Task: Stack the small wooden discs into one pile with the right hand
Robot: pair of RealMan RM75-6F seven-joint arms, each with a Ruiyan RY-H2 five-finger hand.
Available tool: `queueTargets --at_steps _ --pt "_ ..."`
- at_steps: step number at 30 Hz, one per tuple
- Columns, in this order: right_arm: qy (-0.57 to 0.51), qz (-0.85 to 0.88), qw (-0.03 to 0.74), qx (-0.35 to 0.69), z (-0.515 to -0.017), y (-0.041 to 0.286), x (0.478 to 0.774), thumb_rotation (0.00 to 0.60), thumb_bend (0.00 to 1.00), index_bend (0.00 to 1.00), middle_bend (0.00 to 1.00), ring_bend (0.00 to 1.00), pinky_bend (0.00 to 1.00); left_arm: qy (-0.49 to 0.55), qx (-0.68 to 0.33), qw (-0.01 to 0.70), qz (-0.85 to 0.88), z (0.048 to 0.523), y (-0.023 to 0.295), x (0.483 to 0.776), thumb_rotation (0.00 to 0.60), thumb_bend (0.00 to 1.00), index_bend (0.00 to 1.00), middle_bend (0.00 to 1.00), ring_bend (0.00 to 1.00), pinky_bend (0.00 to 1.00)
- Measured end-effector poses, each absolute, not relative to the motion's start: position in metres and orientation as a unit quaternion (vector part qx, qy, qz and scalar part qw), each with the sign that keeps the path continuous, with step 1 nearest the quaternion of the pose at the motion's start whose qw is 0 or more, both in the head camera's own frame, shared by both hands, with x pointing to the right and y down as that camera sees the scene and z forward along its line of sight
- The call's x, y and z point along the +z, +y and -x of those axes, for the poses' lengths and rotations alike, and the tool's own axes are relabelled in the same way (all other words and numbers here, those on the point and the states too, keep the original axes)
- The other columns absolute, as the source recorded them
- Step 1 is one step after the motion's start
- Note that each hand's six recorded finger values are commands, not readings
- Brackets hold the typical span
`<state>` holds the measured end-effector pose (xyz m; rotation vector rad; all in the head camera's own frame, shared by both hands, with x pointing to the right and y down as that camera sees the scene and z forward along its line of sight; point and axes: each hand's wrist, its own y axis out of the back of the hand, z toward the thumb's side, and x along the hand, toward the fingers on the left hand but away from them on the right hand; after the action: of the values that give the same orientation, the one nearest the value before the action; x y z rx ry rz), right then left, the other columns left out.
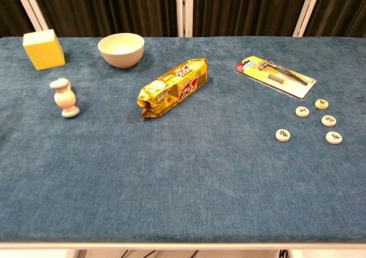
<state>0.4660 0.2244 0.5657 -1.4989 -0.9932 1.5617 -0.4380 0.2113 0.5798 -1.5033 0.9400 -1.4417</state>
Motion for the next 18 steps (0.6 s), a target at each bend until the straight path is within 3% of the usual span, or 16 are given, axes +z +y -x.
queueTargets --at_steps 18 --pt "-0.349 0.609 0.388 0.597 -0.452 0.22 0.565 0.6 0.24 0.0 0.0 0.0 0.0 0.369 -0.578 0.418 0.596 0.435 0.217 0.577 0.6 0.09 0.04 0.0 0.0 0.0"
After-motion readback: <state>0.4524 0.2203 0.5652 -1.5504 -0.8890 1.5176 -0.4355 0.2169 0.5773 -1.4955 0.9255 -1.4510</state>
